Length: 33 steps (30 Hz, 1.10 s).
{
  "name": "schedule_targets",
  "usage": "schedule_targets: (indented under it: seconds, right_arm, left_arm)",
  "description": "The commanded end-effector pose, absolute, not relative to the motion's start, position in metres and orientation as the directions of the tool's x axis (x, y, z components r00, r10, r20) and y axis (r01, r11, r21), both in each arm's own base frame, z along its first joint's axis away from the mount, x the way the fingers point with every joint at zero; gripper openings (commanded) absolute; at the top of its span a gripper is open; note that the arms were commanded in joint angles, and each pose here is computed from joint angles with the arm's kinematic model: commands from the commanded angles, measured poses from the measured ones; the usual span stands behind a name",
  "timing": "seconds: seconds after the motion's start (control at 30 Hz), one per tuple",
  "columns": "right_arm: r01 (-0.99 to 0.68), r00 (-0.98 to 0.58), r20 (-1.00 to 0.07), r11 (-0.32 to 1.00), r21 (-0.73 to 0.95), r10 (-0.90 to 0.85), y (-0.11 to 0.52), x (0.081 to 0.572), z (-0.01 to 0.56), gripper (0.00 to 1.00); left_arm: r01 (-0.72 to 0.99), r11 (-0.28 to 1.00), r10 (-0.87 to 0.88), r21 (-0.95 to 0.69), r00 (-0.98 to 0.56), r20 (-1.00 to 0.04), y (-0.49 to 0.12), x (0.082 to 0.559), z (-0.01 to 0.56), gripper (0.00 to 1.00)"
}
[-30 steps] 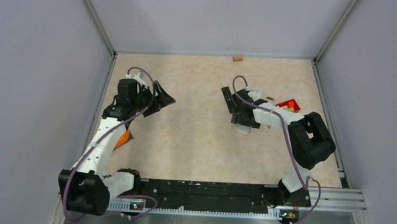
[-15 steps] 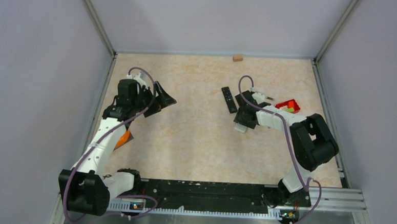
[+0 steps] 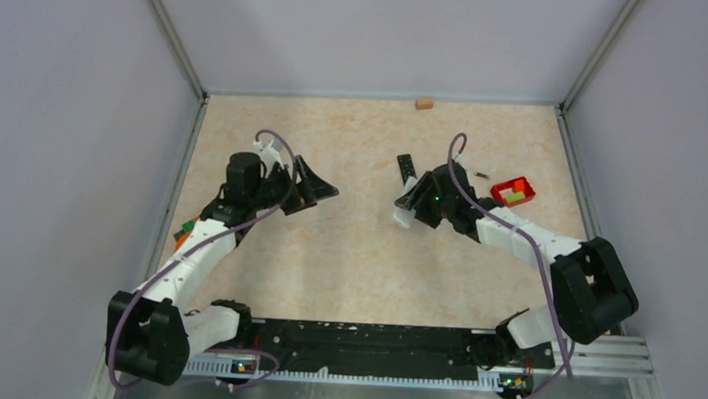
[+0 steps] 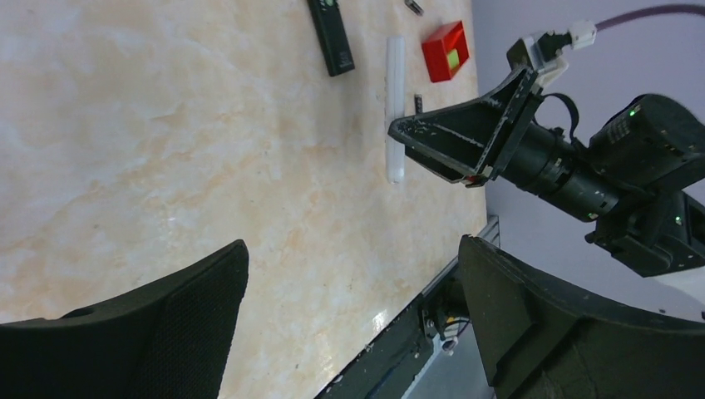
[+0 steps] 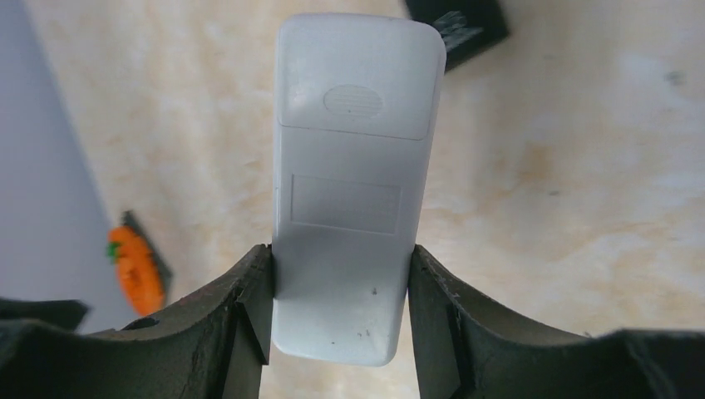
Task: Load the batteries into the remote control
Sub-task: Pick up the remote control from the center of the board, then remove the battery cover from the remote control.
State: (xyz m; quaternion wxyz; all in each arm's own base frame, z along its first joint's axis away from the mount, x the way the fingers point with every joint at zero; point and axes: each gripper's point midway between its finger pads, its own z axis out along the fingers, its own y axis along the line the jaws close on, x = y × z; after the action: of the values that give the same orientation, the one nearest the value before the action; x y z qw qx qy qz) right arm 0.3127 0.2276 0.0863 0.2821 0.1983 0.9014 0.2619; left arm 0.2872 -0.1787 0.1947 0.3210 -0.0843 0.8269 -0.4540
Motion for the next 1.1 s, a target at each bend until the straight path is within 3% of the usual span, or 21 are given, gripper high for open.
schedule_targets:
  seconds: [0.0,0.2,0.33,0.47,0.67,0.9,0.97,1.07]
  right_arm:
    - [0.13,-0.721,-0.303,0.551,0.824,0.623,0.283,0.312,0.169,0.26]
    - [0.168,-0.73,-0.125,0.355,0.92,0.672,0.33,0.293,0.204,0.26]
    - [0.185,-0.719,-0.086,0.309,0.933,0.689,0.346,0.286,0.212,0.26]
    - [0.197,-0.709,-0.053,0.27,0.943,0.703,0.354,0.282,0.221,0.26]
    - [0.216,-0.709,-0.029,0.256,0.942,0.705,0.357,0.283,0.223,0.26]
    - [0.229,-0.718,0.022,0.207,0.951,0.695,0.366,0.283,0.223,0.26]
    - [0.231,-0.724,0.035,0.195,0.953,0.689,0.369,0.283,0.223,0.26]
    - [0.236,-0.724,0.039,0.195,0.952,0.689,0.368,0.284,0.221,0.27]
  left_arm:
    - [0.342,0.539,-0.367,-0.77,-0.727,-0.58,-0.212,0.282,0.219,0.99]
    - [0.42,0.569,-0.331,-0.707,-0.67,-0.664,-0.236,0.276,0.214,0.99]
    - [0.417,0.608,-0.321,-0.676,-0.65,-0.689,-0.243,0.279,0.205,0.98]
    - [0.41,0.636,-0.309,-0.655,-0.642,-0.702,-0.246,0.279,0.192,0.87]
    - [0.415,0.623,-0.33,-0.664,-0.63,-0.703,-0.248,0.279,0.19,0.61]
    - [0.43,0.567,-0.31,-0.702,-0.678,-0.666,-0.262,0.273,0.186,0.56]
    - [0.43,0.548,-0.305,-0.718,-0.696,-0.65,-0.266,0.271,0.184,0.49]
    - [0.435,0.529,-0.287,-0.729,-0.716,-0.636,-0.271,0.268,0.181,0.29]
